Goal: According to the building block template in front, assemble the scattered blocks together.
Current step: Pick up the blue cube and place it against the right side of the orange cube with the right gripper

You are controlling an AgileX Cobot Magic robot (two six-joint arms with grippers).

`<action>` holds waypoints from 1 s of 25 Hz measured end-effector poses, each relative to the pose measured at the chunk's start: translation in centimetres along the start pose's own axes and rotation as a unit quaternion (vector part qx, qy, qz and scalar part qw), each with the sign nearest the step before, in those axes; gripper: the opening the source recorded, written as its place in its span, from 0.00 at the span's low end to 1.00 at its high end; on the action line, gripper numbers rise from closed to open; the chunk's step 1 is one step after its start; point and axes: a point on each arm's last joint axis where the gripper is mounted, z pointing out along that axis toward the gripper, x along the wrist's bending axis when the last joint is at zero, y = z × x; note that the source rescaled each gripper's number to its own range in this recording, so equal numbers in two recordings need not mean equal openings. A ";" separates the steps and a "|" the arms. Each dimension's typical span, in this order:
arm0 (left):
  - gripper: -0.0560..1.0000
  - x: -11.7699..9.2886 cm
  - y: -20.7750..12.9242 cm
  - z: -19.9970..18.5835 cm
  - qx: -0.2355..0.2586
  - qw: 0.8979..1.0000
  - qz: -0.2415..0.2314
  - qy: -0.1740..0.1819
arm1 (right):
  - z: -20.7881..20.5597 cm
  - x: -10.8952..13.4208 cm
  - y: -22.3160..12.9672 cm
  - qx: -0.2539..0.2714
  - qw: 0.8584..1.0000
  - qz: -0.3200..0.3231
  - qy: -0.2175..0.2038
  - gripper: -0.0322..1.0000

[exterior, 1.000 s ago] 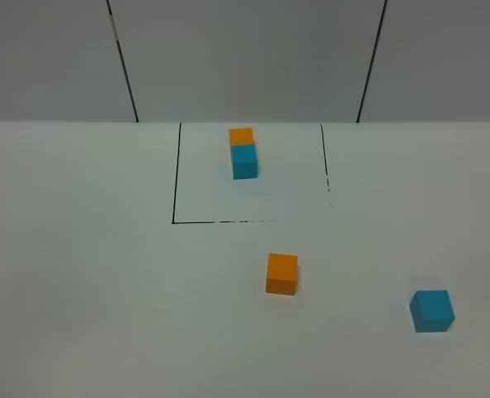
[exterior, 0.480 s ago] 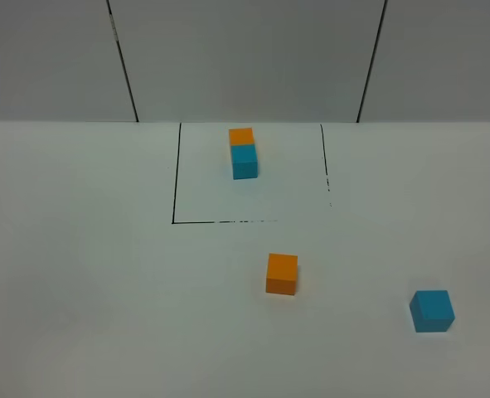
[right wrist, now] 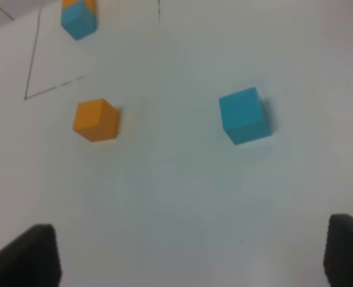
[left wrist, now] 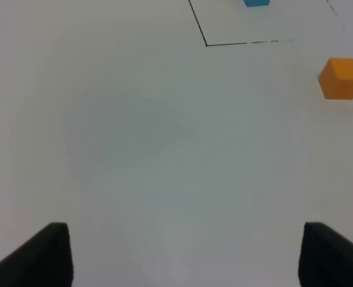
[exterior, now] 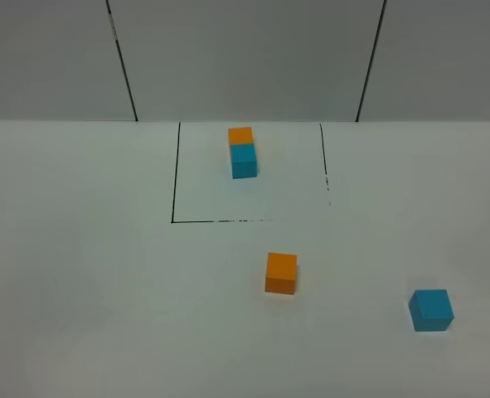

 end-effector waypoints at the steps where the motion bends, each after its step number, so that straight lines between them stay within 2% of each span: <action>1: 0.74 0.0 0.0 0.0 0.000 1.000 0.000 0.000 | 0.9 -0.1 0.6 0.014 1.000 0.004 -0.002 0.79; 7: 0.74 0.0 0.0 0.0 0.000 1.000 0.000 0.000 | 8.7 -0.9 4.4 0.142 0.990 0.010 -0.005 0.85; 10: 0.74 0.0 0.0 0.0 0.000 1.000 0.000 0.000 | 13.3 -1.7 6.4 0.219 0.976 -0.001 -0.011 0.86; 13: 0.74 0.0 0.0 0.0 0.000 1.000 0.000 0.000 | 18.2 -2.5 8.0 0.295 0.955 -0.016 -0.011 0.86; 17: 0.74 0.0 0.0 0.0 0.000 1.000 0.000 0.000 | 23.6 -2.3 8.3 0.370 0.928 -0.046 -0.006 0.86; 19: 0.74 0.0 0.0 0.0 0.000 1.000 0.000 0.000 | 25.5 -2.1 7.8 0.394 0.917 -0.063 -0.015 0.86; 21: 0.74 0.0 0.0 0.0 0.000 1.000 0.000 0.000 | 26.7 -1.9 7.4 0.400 0.913 -0.078 -0.024 0.86; 25: 0.74 0.0 0.0 0.0 0.000 1.000 0.000 0.000 | 27.8 -1.8 7.3 0.375 0.922 -0.092 -0.035 0.86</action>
